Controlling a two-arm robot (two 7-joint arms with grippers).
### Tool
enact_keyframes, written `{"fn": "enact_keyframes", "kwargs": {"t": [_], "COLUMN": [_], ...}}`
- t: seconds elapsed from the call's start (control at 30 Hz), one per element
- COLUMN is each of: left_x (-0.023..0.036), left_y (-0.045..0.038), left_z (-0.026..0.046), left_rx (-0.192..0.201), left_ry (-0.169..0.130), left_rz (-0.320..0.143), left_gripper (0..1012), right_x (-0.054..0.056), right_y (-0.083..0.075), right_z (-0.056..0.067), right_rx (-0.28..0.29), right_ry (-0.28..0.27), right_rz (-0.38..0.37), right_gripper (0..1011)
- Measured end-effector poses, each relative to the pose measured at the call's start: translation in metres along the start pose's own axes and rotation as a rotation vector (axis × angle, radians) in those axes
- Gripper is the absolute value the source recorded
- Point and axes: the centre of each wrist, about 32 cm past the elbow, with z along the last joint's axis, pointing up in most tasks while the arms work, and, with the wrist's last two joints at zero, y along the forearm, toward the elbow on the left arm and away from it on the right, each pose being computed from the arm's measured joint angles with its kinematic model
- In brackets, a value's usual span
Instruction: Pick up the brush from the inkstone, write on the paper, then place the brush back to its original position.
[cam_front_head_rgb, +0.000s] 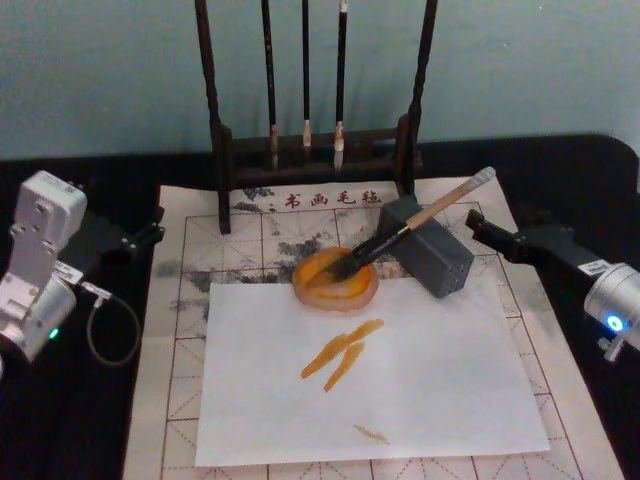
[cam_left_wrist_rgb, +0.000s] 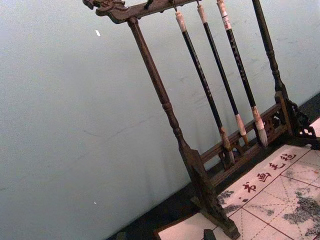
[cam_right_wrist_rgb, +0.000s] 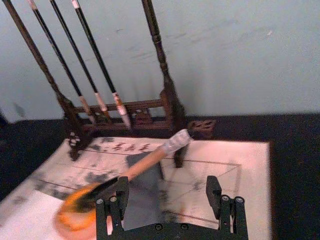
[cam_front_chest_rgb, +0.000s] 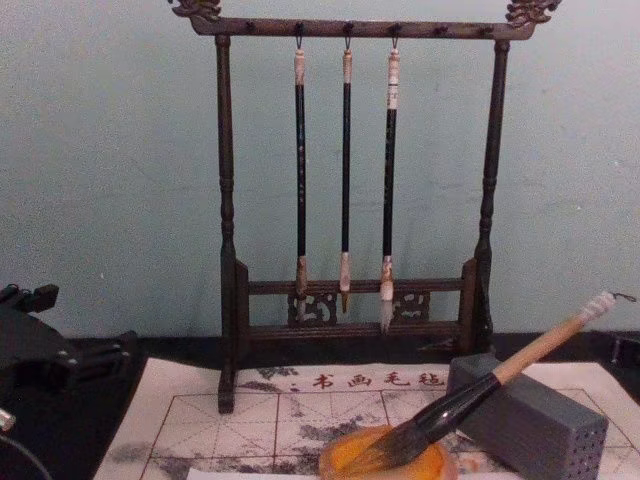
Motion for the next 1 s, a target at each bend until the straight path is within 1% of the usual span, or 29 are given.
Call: {"fn": "enact_keyframes", "kwargs": {"t": [0.03, 0.13, 0.17, 0.2, 0.23, 0.37, 0.4, 0.47, 0.53, 0.87, 1.0], "left_x": [0.0, 0.0, 0.0, 0.0, 0.0, 0.0, 0.0, 0.0, 0.0, 0.0, 0.0], "left_y": [0.0, 0.0, 0.0, 0.0, 0.0, 0.0, 0.0, 0.0, 0.0, 0.0, 0.0], "left_z": [0.0, 0.0, 0.0, 0.0, 0.0, 0.0, 0.0001, 0.0, 0.0, 0.0, 0.0], "left_rx": [0.0, 0.0, 0.0, 0.0, 0.0, 0.0, 0.0, 0.0, 0.0, 0.0, 0.0], "left_ry": [0.0, 0.0, 0.0, 0.0, 0.0, 0.0, 0.0, 0.0, 0.0, 0.0, 0.0], "left_rz": [0.0, 0.0, 0.0, 0.0, 0.0, 0.0, 0.0, 0.0, 0.0, 0.0, 0.0], "left_gripper": [1001, 1001, 1001, 1001, 1001, 1001, 1001, 1001, 1001, 1001, 1001], "right_x": [-0.001, -0.002, -0.003, -0.003, -0.003, -0.002, -0.002, -0.001, -0.001, -0.004, -0.005], "right_y": [0.002, 0.005, 0.007, 0.009, 0.011, 0.017, 0.02, 0.022, 0.028, 0.042, 0.045], "right_z": [0.0, 0.001, 0.001, 0.002, 0.002, 0.003, 0.003, 0.003, 0.002, -0.003, -0.005], "right_rx": [-0.008, -0.018, -0.025, -0.028, -0.033, -0.039, -0.04, -0.042, -0.04, -0.015, -0.008], "right_ry": [0.039, 0.103, 0.14, 0.161, 0.198, 0.265, 0.3, 0.333, 0.385, 0.479, 0.497], "right_rz": [0.017, 0.035, 0.044, 0.048, 0.053, 0.06, 0.064, 0.067, 0.069, 0.065, 0.063], "right_gripper": [1000, 1000, 1000, 1000, 1000, 1000, 1000, 1000, 1000, 1000, 1000]}}
